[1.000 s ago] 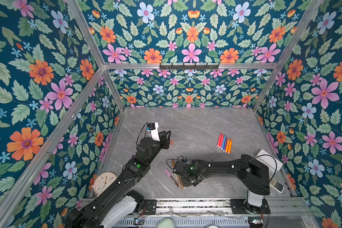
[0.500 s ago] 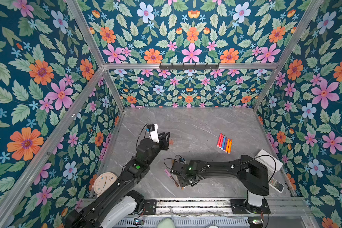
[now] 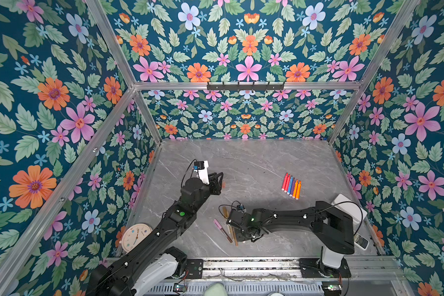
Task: Open the pen caps
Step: 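Lift the orange highlighter cap-first toward the left gripper, then reach the left gripper toward the highlighter's pinkish cap while the right gripper holds it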
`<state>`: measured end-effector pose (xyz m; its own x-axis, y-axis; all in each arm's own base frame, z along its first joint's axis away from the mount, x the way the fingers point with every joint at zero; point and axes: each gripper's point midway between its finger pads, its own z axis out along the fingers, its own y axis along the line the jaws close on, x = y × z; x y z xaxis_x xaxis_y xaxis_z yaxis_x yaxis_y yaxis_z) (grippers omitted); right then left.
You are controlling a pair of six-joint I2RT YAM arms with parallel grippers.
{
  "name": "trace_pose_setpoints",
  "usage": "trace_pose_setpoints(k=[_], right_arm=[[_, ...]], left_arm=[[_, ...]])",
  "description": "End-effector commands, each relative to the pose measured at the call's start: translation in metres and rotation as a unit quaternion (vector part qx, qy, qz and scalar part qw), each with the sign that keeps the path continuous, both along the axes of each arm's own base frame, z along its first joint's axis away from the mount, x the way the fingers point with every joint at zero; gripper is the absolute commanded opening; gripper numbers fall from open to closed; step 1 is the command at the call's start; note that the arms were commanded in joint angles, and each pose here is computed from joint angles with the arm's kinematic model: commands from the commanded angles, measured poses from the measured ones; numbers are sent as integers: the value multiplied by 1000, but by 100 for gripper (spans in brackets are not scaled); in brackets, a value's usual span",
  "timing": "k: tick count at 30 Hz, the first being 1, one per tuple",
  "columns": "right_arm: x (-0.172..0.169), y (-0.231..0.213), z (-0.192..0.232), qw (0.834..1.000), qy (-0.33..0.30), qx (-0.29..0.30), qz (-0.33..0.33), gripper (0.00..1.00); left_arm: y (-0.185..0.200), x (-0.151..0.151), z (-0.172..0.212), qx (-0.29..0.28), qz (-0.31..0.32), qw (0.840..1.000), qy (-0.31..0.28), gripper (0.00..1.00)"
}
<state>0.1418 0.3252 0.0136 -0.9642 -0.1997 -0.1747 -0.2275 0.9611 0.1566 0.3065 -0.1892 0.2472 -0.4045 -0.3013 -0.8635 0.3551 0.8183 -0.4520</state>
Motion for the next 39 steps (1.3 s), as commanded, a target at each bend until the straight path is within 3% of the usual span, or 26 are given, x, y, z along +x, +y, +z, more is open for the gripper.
trace_pose_setpoints(k=[1,7,16,23,28,33,39], right_arm=[[-1,-41,-8,999,7,-35,-32,20],[11,-79,12,997,-13,-3,-71,0],[24,-113,57,996,-63,26,-56,0],[20,-114,98,988,-109,108,-27,0],[15,-110,114,983,-117,144,8,0],[13,-108,116,979,-86,185,10,0],[20,-114,120,978,-92,189,0,0]], left_arm=[[-15,7,11,-23,-24,999,-9,38],[-44,18,4,-42,-62,997,13,38],[-88,19,-41,-49,-114,989,76,45],[-144,5,-81,-90,-211,960,164,51],[-179,-15,-80,-141,-275,933,185,53],[-199,-26,-82,-162,-298,917,210,53],[-212,-43,-79,-185,-327,900,220,52]])
